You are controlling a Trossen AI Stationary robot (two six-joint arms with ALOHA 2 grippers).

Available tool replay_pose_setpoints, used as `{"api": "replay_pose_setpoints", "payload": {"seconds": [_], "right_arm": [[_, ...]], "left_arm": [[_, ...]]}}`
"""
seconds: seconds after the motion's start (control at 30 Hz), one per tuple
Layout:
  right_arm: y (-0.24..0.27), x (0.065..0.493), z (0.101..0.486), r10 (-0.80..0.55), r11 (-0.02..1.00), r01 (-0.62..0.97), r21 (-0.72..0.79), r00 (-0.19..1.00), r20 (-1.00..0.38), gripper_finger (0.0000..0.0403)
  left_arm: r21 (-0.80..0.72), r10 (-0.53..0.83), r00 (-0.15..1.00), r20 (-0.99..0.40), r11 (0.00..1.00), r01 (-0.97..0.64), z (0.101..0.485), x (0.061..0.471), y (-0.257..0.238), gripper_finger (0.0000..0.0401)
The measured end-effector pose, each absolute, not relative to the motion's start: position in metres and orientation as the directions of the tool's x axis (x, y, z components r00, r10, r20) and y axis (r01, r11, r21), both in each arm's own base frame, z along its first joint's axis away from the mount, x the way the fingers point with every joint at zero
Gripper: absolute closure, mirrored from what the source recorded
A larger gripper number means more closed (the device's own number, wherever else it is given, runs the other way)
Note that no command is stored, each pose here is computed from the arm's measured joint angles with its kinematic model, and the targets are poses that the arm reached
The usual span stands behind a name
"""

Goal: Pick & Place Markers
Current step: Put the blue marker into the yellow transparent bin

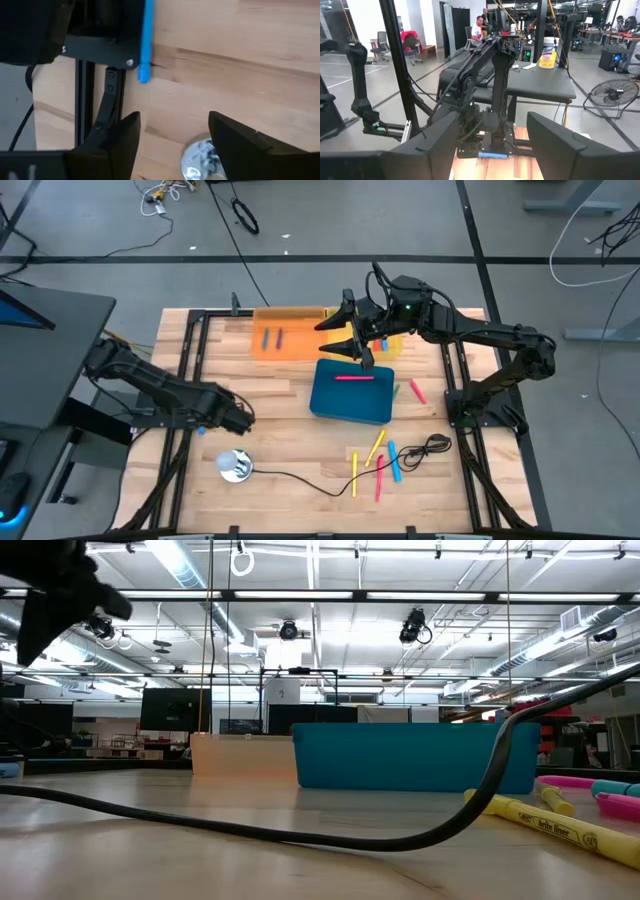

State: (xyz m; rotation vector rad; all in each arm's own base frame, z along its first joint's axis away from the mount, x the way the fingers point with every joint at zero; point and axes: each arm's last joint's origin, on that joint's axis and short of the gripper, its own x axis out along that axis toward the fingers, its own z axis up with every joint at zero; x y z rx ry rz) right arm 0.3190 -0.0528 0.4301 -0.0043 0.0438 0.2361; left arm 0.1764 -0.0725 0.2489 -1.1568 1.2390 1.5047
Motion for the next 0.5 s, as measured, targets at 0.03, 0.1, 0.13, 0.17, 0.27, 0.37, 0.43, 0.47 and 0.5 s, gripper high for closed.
{"api": "replay_pose_setpoints", "payload": {"seconds": [0.03,0.1,0.13,0.17,0.27,0.37,0.43,0.47,0.5], "right_arm": [[-0.053,0.319,0.43,0.234,0.972,-0.234,0.001,0.971,-0.044,0.0167],[-0.053,0.319,0.43,0.234,0.972,-0.234,0.0,0.971,-0.045,0.0167],[-0.053,0.319,0.43,0.234,0.972,-0.234,0.001,0.971,-0.045,0.0167],[-0.053,0.319,0.43,0.234,0.972,-0.234,0.0,0.971,-0.045,0.0167],[-0.053,0.319,0.43,0.234,0.972,-0.234,0.0,0.971,-0.048,0.0167],[-0.053,0.319,0.43,0.234,0.972,-0.234,0.0,0.971,-0.049,0.0167],[-0.053,0.319,0.43,0.234,0.972,-0.234,0.001,0.971,-0.05,0.0167],[-0.053,0.319,0.43,0.234,0.972,-0.234,0.001,0.971,-0.05,0.0167],[-0.053,0.319,0.429,0.234,0.972,-0.234,0.002,0.971,-0.053,0.0167]], "left_arm": [[0.207,0.056,-0.218,-0.974,-0.159,-0.965,0.245,0.175,-0.074,0.0153],[0.219,0.065,-0.234,-0.97,-0.18,-0.959,0.235,0.171,-0.077,0.0147],[0.224,0.062,-0.239,-0.969,-0.185,-0.957,0.231,0.169,-0.078,0.0145],[0.232,0.057,-0.247,-0.967,-0.192,-0.954,0.227,0.167,-0.08,0.0145],[0.253,0.048,-0.267,-0.962,-0.203,-0.946,0.215,0.162,-0.082,0.0147],[0.253,0.056,-0.272,-0.961,-0.223,-0.941,0.204,0.157,-0.085,0.0148],[0.254,0.051,-0.271,-0.961,-0.22,-0.942,0.197,0.155,-0.086,0.0148],[0.256,0.045,-0.271,-0.961,-0.216,-0.942,0.194,0.154,-0.087,0.0148],[0.26,0.047,-0.276,-0.96,-0.217,-0.941,0.191,0.152,-0.087,0.0148]]}}
